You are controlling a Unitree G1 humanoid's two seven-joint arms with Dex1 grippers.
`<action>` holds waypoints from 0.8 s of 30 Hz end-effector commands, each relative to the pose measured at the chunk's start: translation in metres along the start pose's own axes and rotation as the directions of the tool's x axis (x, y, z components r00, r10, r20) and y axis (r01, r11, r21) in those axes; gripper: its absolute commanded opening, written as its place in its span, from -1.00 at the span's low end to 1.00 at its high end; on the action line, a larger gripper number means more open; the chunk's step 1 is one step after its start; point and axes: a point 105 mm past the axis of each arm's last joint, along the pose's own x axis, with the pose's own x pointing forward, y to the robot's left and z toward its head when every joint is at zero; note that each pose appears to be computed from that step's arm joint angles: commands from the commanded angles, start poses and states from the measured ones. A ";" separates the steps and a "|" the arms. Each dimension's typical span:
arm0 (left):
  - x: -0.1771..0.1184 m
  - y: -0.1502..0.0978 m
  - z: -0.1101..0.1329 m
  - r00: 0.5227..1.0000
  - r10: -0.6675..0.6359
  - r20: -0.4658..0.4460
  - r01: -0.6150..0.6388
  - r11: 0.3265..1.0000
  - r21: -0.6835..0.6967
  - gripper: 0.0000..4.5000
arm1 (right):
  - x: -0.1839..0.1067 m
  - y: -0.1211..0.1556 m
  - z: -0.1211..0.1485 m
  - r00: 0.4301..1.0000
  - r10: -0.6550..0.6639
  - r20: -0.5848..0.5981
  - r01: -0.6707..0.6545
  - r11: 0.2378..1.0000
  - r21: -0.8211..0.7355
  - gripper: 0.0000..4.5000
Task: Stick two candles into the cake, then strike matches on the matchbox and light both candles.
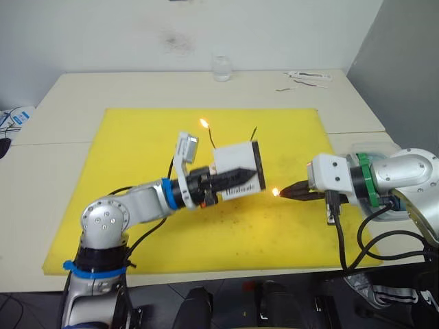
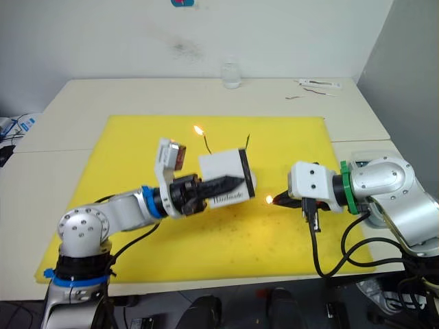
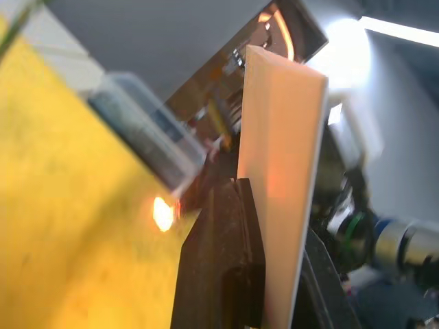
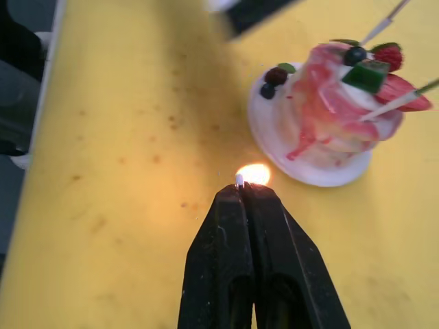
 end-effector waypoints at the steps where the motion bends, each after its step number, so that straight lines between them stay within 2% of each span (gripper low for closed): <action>1: -0.001 -0.010 -0.014 0.998 -0.031 -0.055 0.035 0.998 0.061 -1.00 | -0.002 -0.030 0.007 0.984 -0.173 0.031 0.175 0.983 -0.057 -0.99; 5: -0.007 -0.003 -0.035 0.993 0.023 -0.112 -0.013 0.995 0.095 -1.00 | 0.006 -0.051 0.013 0.955 -0.278 0.102 0.286 0.955 -0.079 -0.99; 10: -0.006 -0.002 -0.036 0.996 0.029 -0.087 -0.020 0.994 0.105 -1.00 | 0.007 -0.067 0.024 0.922 -0.348 0.167 0.367 0.926 -0.094 -0.99; 14: -0.006 0.001 -0.034 0.996 0.045 -0.074 -0.037 0.993 0.114 -1.00 | 0.007 -0.074 0.037 0.901 -0.365 0.234 0.389 0.919 -0.068 -0.99; 24: -0.004 0.010 -0.033 0.995 0.072 -0.064 -0.064 0.990 0.125 -1.00 | 0.005 -0.075 0.050 0.888 -0.365 0.281 0.399 0.914 -0.071 -0.99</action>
